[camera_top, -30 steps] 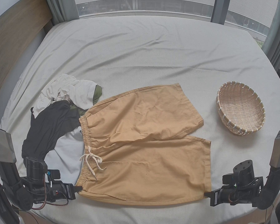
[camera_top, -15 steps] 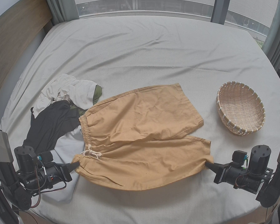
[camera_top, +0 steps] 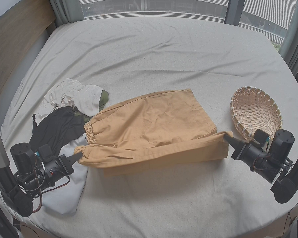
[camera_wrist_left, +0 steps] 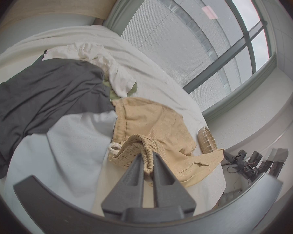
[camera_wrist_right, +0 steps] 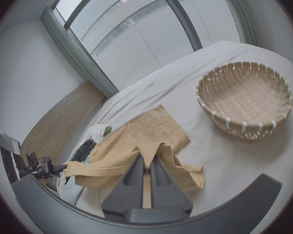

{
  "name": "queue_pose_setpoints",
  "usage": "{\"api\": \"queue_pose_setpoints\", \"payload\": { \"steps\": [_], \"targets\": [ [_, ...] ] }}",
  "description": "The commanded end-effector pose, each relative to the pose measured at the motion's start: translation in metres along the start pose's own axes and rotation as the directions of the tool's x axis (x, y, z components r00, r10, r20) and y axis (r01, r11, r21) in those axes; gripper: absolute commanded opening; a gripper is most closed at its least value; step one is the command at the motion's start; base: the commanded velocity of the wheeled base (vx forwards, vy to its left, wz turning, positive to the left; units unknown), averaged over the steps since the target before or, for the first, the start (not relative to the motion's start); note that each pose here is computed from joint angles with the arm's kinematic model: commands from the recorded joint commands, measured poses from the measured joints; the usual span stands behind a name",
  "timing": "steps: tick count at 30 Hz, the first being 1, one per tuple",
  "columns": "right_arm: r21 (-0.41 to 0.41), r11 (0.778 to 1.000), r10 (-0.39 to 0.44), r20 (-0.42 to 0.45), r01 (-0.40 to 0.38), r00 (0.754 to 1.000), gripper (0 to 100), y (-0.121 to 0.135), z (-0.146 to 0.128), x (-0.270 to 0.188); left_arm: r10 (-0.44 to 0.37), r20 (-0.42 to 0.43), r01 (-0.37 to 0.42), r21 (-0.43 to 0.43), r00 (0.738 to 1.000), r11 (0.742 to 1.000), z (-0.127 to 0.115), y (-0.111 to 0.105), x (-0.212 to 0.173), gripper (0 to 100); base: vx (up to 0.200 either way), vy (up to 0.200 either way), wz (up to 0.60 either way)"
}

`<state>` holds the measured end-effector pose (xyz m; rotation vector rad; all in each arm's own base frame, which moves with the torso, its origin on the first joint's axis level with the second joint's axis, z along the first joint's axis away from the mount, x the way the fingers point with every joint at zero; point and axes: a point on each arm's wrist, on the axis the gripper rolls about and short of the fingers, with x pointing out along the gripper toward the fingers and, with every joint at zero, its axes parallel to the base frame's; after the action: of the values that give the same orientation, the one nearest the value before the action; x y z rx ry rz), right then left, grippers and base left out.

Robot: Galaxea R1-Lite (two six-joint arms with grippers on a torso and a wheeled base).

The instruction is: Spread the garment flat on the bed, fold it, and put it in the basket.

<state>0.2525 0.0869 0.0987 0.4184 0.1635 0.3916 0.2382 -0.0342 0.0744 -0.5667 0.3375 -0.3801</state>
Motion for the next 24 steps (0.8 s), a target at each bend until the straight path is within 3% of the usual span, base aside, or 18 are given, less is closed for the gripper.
{"api": "queue_pose_setpoints", "payload": {
  "steps": [1,11,17,24],
  "targets": [
    [-0.006,1.0,0.022,0.057,-0.022,0.998,0,0.003,0.012,0.011,-0.023,0.061,0.022,0.015,0.998,1.0,0.012,-0.006,0.002,0,0.0,0.0,0.0],
    [-0.016,0.998,0.061,0.116,-0.059,0.991,0,0.008,0.034,0.032,-0.014,0.157,0.018,-0.026,0.987,1.0,0.028,-0.011,0.011,0,0.0,0.0,0.0],
    [-0.026,0.997,0.082,0.167,-0.079,0.982,0,0.011,0.047,0.041,-0.003,0.161,0.008,-0.029,0.987,1.0,0.028,-0.009,0.013,0,0.0,0.0,0.0],
    [-0.024,0.997,0.073,0.16,-0.07,0.984,0,0.01,0.053,0.056,0.0,0.151,0.005,-0.034,0.989,0.999,0.026,-0.008,0.015,0,0.0,0.0,0.0]
  ]
}}
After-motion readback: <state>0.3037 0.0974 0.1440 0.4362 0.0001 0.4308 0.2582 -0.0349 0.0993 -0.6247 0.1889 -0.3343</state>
